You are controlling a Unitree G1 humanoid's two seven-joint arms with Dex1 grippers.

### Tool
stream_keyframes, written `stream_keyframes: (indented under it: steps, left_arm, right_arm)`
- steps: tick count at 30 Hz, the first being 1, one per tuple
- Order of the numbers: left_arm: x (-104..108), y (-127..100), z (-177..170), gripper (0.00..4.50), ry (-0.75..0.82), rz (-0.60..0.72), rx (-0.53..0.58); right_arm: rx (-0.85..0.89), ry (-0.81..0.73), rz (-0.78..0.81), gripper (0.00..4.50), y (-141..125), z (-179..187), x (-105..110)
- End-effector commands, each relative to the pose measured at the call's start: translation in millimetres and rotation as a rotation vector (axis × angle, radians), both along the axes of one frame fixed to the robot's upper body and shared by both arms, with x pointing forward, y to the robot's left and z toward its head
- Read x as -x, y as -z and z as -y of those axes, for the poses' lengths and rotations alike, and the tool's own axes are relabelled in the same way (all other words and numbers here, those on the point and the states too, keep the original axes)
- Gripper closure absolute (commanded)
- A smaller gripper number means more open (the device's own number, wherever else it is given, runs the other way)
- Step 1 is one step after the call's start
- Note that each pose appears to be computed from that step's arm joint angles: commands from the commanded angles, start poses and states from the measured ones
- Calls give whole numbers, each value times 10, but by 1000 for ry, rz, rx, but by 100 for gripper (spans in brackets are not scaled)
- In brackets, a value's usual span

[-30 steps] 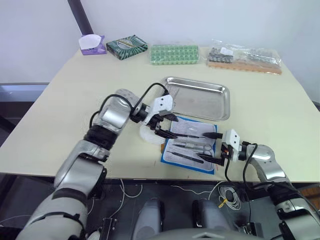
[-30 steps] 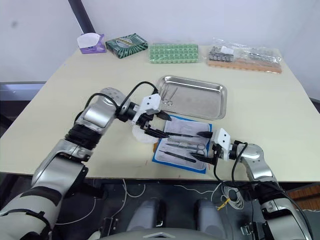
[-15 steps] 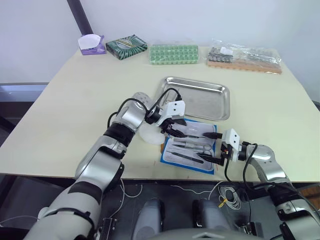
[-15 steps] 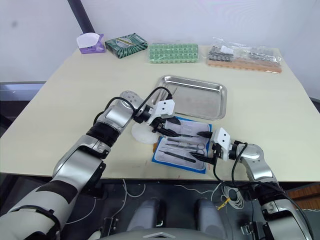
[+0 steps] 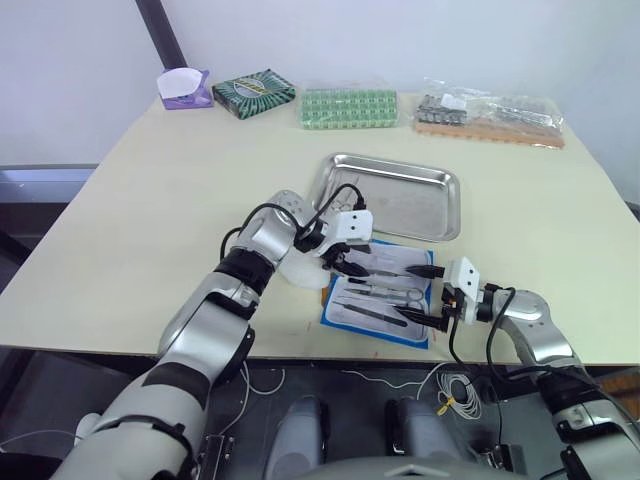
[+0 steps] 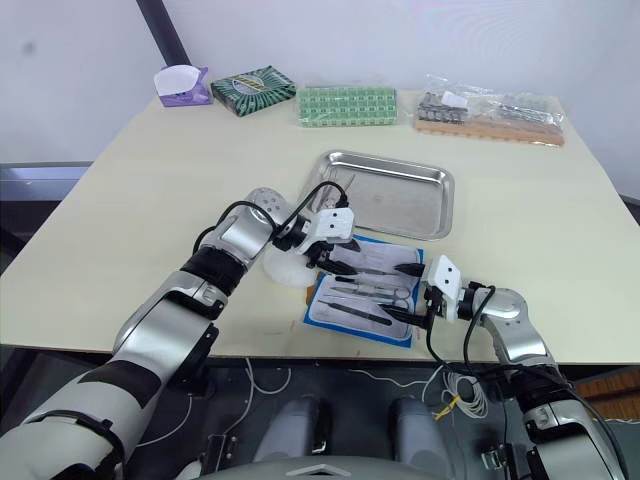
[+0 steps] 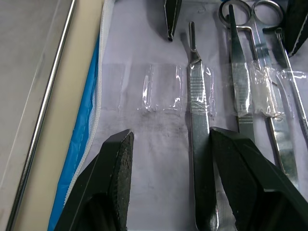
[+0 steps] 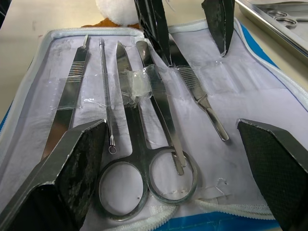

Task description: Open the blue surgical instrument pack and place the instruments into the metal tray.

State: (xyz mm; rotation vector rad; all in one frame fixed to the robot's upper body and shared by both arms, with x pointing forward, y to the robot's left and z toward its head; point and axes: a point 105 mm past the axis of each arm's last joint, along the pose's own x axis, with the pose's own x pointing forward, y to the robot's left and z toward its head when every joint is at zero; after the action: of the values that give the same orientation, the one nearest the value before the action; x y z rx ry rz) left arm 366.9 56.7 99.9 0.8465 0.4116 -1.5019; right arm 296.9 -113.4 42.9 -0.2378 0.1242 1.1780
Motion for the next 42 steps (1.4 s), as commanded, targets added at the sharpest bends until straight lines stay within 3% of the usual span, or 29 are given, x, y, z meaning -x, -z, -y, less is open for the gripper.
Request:
stream_keyframes:
  steps: [1,3,4,11,21,26,29,33,37,42]
  left_arm:
    - [20,18,22,323,33,9,-27]
    - [34,23,30,417,39,4,-26]
    - [42,16,34,441,45,3,-26]
    - [29,-122,52,441,55,35,-23]
    - [8,-245,88,441,111,180,-47]
    - [50,-190,64,441,97,89,-43]
    - [60,-200,43,364,84,52,-47]
    - [51,-233,20,176,87,69,-43]
    - [81,-366,16,176,82,-11,16]
    - [73,-375,6,176,103,-13,6]
  right_arm:
    - [142,62,-168,0,467,219,145]
    - [142,63,-170,0,469,220,147]
    - [143,63,-171,0,471,221,149]
    - [147,62,-172,0,481,204,141]
    - [153,59,-178,0,499,182,137]
    - [159,61,-183,0,514,181,142]
    - [159,63,-185,0,518,183,145]
    - [159,65,-188,0,523,182,153]
    - [158,67,-191,0,527,183,155]
    - [159,66,-192,0,529,179,148]
